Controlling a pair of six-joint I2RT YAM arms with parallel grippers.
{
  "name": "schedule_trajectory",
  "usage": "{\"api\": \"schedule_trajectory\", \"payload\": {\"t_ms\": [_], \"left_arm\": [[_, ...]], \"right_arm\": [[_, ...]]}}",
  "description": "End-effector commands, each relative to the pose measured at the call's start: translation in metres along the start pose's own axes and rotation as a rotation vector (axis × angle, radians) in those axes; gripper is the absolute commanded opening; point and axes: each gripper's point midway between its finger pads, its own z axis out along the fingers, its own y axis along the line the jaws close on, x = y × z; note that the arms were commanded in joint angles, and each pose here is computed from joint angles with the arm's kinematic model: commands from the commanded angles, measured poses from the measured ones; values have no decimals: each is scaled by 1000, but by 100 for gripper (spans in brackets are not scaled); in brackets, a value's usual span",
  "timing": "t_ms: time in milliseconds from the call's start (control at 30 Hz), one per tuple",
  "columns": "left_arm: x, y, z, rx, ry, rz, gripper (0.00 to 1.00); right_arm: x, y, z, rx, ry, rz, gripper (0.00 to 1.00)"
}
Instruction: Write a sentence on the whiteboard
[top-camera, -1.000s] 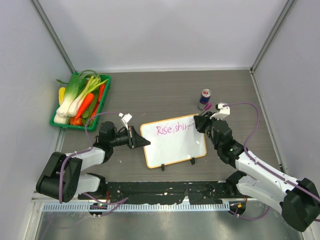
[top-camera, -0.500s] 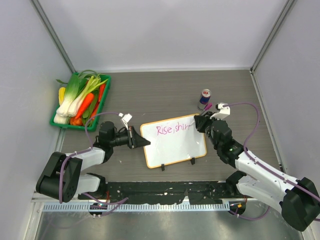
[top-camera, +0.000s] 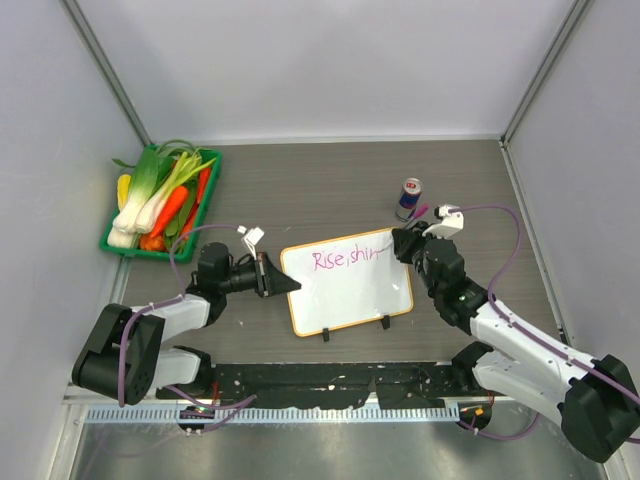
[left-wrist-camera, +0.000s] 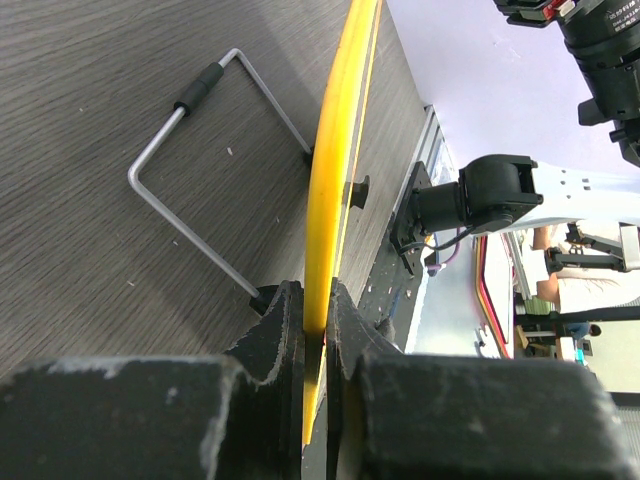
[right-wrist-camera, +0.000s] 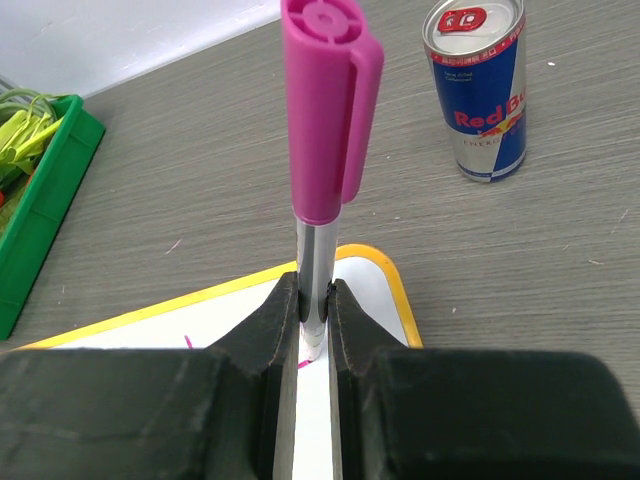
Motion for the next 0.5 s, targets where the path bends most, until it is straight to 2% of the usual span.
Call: {"api": "schedule_trajectory", "payload": {"t_ms": [0, 467], "left_arm": [[-2, 22, 1, -99, -26, 23, 0], [-2, 23, 1, -99, -25, 22, 0]], "right_arm": [[-14, -2, 5, 36, -33, -16, 1], [-23, 13, 9, -9, -44, 17, 1]]}}
